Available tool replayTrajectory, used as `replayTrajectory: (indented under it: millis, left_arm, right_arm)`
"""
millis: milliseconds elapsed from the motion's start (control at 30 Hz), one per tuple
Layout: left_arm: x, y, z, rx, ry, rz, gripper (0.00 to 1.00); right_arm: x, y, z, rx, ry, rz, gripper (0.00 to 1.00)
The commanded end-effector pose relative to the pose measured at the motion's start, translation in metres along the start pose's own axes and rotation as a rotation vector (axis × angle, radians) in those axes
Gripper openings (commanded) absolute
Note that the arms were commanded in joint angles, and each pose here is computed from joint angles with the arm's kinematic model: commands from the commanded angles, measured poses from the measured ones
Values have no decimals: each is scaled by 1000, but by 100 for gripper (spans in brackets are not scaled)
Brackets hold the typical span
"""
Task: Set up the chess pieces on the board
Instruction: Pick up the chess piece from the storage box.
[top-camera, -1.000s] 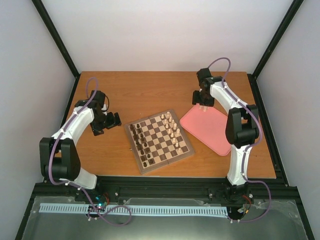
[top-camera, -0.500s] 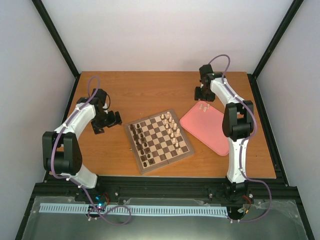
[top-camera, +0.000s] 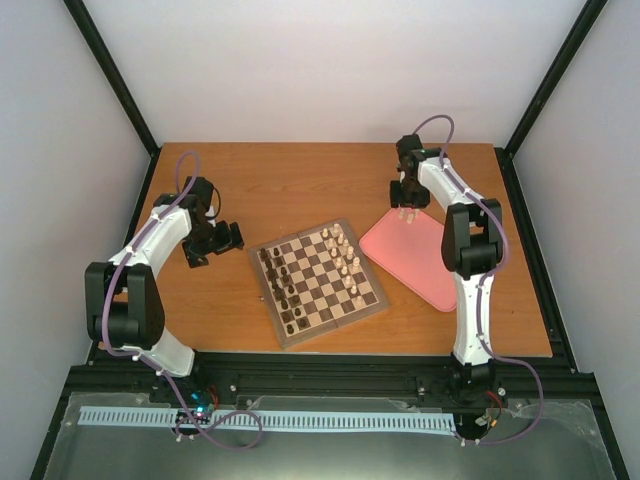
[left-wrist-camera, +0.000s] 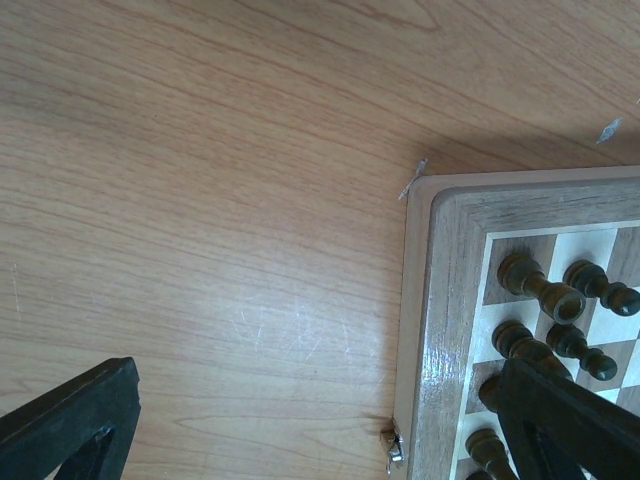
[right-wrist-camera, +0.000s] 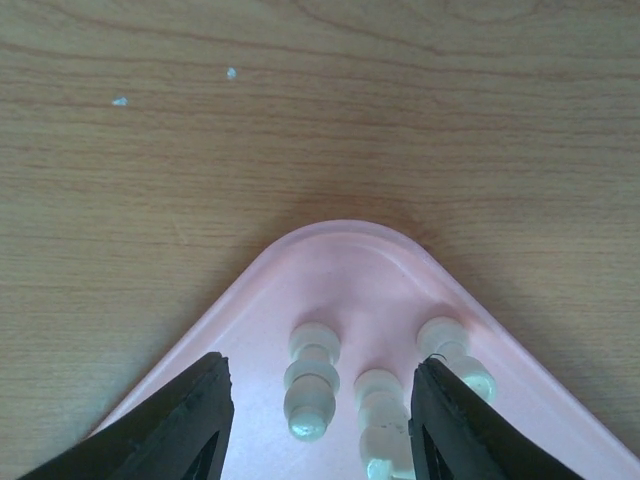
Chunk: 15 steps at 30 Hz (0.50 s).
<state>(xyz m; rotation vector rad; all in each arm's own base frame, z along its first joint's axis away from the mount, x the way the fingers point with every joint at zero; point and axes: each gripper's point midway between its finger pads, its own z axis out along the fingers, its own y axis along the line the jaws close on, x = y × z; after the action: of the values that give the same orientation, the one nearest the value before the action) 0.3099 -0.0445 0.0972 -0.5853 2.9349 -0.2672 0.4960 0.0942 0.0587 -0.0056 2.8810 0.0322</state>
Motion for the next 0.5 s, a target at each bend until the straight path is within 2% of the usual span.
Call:
replayTrajectory:
  millis: [0, 467]
  left_arm:
    - [-7, -5, -6, 1, -20, -7, 100]
    - [-8, -5, -6, -3, -20, -5, 100]
  right_arm:
    - [0, -4, 6, 30, 19, -35, 49]
    - [-4, -2, 16, 24, 38, -48, 39]
